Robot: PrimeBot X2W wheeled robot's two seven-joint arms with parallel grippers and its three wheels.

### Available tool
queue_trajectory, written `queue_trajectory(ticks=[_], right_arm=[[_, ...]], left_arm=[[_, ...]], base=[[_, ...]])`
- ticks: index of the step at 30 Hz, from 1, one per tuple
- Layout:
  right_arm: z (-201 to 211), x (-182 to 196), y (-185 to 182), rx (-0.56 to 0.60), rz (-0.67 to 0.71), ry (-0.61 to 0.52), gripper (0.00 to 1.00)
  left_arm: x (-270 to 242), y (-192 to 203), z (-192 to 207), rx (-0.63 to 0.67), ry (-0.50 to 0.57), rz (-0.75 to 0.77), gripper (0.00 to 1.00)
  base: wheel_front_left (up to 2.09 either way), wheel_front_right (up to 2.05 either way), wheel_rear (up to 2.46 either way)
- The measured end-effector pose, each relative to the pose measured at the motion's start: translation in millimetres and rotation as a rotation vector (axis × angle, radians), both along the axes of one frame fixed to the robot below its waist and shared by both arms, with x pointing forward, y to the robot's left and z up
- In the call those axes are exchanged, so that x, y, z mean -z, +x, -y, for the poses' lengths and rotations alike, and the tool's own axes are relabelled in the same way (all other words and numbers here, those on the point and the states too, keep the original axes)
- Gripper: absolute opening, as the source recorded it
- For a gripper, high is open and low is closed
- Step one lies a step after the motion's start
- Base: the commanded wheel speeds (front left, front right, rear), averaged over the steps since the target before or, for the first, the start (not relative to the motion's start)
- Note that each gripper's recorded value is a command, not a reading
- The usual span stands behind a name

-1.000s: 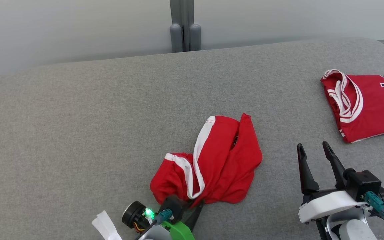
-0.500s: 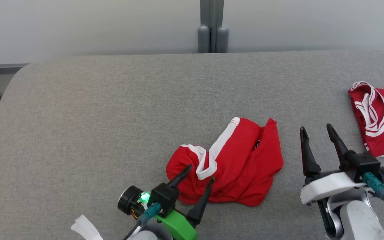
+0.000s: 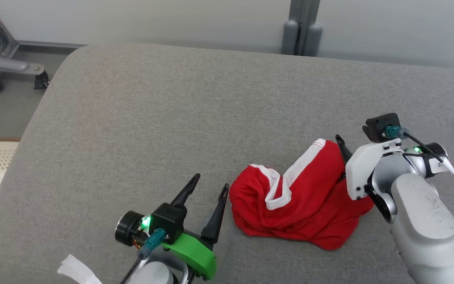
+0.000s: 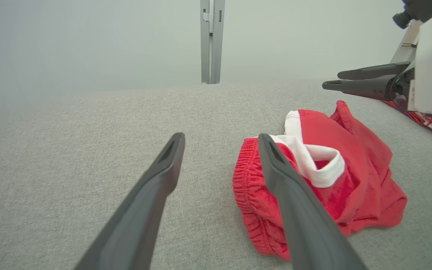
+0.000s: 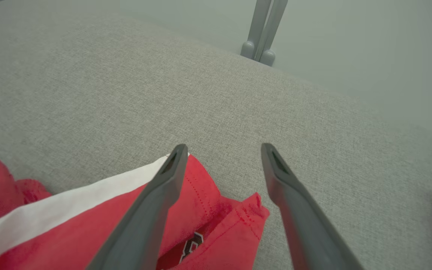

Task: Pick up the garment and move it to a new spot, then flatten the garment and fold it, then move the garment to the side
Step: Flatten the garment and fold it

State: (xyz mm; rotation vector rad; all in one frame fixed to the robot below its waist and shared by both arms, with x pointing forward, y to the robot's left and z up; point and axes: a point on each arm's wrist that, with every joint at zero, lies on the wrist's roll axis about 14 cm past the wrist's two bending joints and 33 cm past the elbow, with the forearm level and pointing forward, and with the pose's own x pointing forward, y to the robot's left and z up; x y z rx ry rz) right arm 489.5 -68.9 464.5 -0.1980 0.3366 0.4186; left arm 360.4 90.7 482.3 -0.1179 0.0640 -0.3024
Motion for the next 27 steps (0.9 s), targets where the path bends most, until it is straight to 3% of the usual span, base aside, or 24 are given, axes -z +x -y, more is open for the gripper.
queue_trajectory(ticks=[10,11,12,13,14,20,27], right_arm=[[-24.4,68.6,-4.1,-0.101,-0.294,-0.114,1.00],[-26.3,72.1,-4.2,-0.106,-0.307,-0.113,0.90],[-28.7,73.6,-3.1,-0.110,-0.310,-0.107,0.53],[-29.8,74.4,-2.1,-0.113,-0.313,-0.107,0.22],[-31.7,75.4,-1.6,-0.118,-0.313,-0.105,0.00],[-34.5,52.7,9.7,-0.123,-0.191,-0.045,0.00],[-31.8,-3.5,15.4,-0.067,0.012,0.211,0.00]], left_arm=[[10.6,-0.7,-39.9,-0.137,0.011,-0.031,1.00],[11.6,-0.7,-41.9,-0.143,0.015,-0.034,1.00],[12.4,-0.6,-43.6,-0.149,0.016,-0.036,1.00],[12.9,-0.5,-45.1,-0.153,0.016,-0.036,1.00],[13.5,-0.2,-46.9,-0.158,0.017,-0.038,1.00],[10.8,3.8,-49.4,-0.161,0.028,-0.025,1.00],[5.1,9.1,-42.9,-0.140,0.029,-0.002,1.00]], base=[[0.00,0.00,0.00],[0.00,0.00,0.00],[0.00,0.00,0.00],[0.00,0.00,0.00],[0.00,0.00,0.00],[0.00,0.00,0.00],[0.00,0.00,0.00]])
